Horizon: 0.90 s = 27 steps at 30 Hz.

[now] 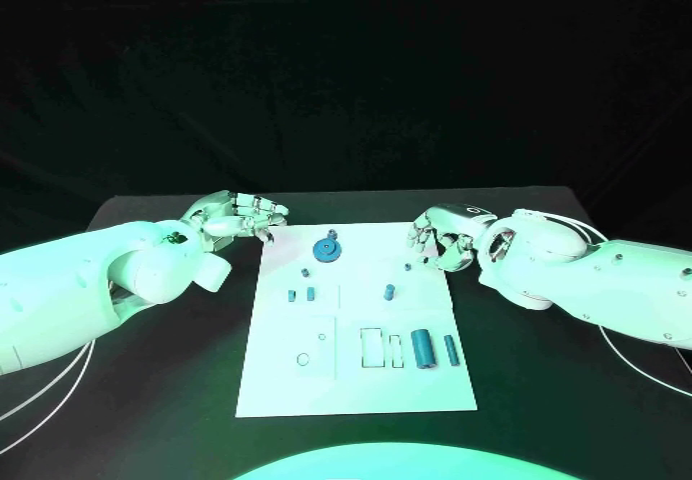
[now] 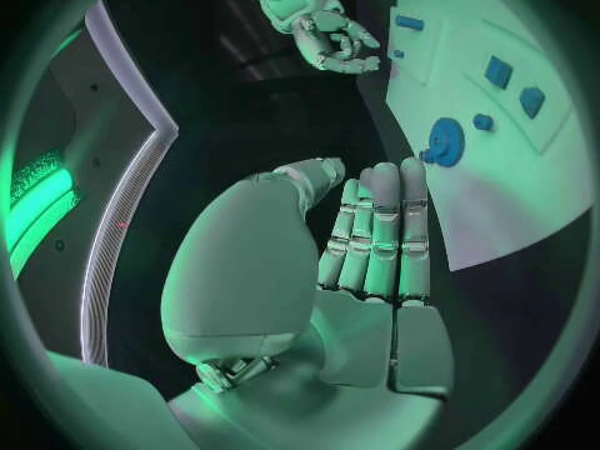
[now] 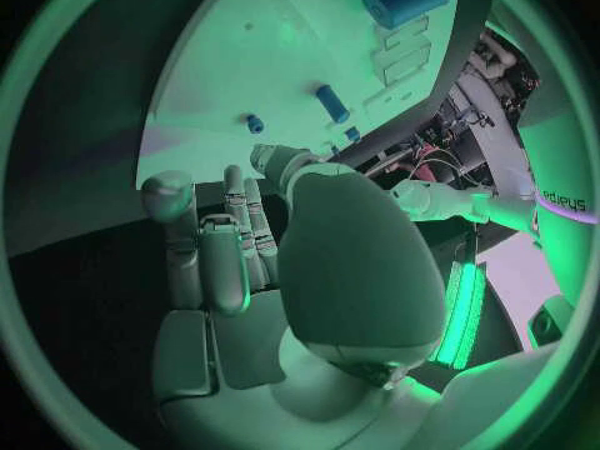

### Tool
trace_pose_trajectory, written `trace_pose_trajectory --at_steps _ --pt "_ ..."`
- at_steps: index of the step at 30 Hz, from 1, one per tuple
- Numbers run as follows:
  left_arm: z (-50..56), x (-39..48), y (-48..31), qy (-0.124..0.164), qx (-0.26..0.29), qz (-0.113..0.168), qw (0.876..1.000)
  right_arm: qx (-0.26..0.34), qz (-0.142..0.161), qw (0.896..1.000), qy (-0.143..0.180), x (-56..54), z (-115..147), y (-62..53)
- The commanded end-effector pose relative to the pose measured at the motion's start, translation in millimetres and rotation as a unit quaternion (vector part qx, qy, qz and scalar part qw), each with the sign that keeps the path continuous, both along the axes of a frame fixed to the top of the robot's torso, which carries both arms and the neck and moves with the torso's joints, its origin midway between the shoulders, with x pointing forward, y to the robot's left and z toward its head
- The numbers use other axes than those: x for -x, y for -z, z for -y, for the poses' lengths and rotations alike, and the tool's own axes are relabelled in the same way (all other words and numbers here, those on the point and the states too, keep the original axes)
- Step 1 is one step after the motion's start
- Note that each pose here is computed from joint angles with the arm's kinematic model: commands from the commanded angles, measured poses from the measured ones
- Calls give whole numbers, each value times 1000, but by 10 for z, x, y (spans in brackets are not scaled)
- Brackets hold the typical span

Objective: Assemble the parts on the task board

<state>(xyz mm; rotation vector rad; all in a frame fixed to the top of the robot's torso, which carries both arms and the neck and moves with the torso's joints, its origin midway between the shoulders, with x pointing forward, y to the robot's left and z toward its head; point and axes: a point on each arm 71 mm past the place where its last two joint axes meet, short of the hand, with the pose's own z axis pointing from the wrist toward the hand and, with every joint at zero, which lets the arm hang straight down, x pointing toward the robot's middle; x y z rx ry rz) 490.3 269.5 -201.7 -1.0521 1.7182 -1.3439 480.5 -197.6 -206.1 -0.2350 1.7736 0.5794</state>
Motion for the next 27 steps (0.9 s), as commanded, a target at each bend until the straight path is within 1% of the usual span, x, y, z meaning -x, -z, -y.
trace_pose_trajectory --at_steps 1,8,27 --pt "49 20 -64 5 77 -2 997 57 9 998 -14 15 -52 63" --pt "61 43 -81 9 88 -2 996 70 15 997 -13 17 -145 122" --pt "98 73 -99 20 90 -1 996 93 3 995 -19 17 -244 276"
